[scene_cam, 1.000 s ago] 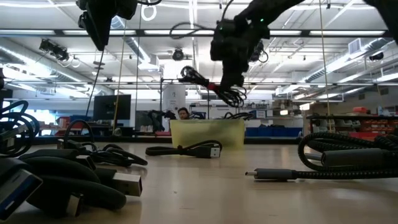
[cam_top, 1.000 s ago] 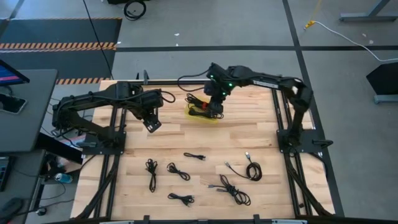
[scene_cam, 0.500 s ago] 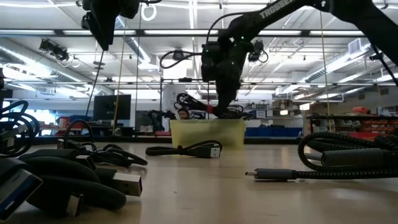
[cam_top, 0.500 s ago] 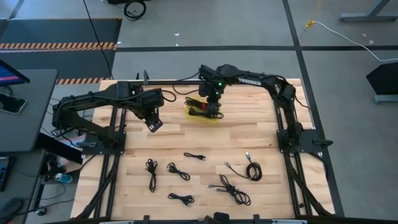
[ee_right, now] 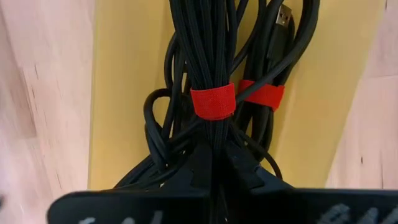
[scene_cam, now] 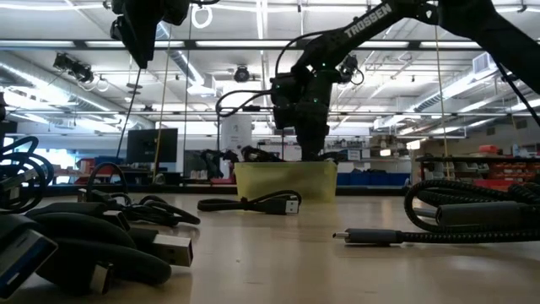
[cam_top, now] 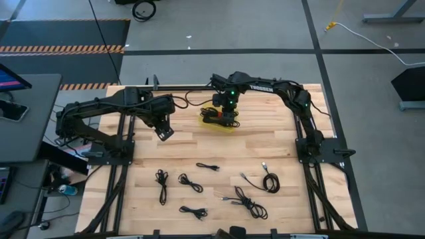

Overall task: Pick and place USB-C Cables
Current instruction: Put the black charger cable into the yellow bin

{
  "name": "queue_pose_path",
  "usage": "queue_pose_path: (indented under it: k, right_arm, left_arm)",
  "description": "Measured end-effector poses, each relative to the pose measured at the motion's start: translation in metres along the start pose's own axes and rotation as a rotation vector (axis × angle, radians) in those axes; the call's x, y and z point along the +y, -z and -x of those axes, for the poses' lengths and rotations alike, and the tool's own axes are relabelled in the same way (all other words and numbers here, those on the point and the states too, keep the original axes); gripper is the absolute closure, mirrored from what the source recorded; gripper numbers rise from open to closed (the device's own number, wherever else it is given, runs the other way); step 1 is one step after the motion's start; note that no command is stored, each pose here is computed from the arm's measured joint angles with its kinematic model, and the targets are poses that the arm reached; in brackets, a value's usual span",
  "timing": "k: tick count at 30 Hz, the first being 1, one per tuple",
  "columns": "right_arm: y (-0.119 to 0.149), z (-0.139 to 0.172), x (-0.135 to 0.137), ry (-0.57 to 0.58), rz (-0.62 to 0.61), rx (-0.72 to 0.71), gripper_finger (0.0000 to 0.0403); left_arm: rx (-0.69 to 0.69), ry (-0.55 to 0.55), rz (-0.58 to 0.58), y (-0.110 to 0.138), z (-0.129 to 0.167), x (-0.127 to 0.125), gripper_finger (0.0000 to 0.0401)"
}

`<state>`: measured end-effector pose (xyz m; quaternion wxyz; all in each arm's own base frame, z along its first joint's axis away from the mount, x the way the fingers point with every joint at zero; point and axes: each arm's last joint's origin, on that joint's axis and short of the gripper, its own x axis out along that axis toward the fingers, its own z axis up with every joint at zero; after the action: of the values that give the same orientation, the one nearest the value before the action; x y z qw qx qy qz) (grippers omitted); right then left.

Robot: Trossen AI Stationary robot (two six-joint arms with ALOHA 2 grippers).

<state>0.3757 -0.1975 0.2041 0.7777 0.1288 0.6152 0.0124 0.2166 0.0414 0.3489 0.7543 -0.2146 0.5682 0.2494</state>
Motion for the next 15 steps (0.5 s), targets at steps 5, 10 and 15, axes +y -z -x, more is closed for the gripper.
queue_pose_path:
  k: [5, 10, 15]
  right_arm:
    - [0.0, 0.0, 0.0, -0.001, -0.001, 0.0, 0.0376]
    - [0.0, 0.001, 0.002, 0.011, 0.0, 0.009, 0.0312]
    - [-0.003, 0.019, 0.009, 0.047, 0.009, 0.018, 0.0284]
  left_arm:
    - [0.0, 0.0, 0.0, 0.0, 0.0, 0.0, 0.0225]
    - [0.0, 0.0, 0.0, 0.0, 0.0, 0.0, 0.0225]
    - [0.0, 0.0, 0.0, 0.0, 0.0, 0.0, 0.0225]
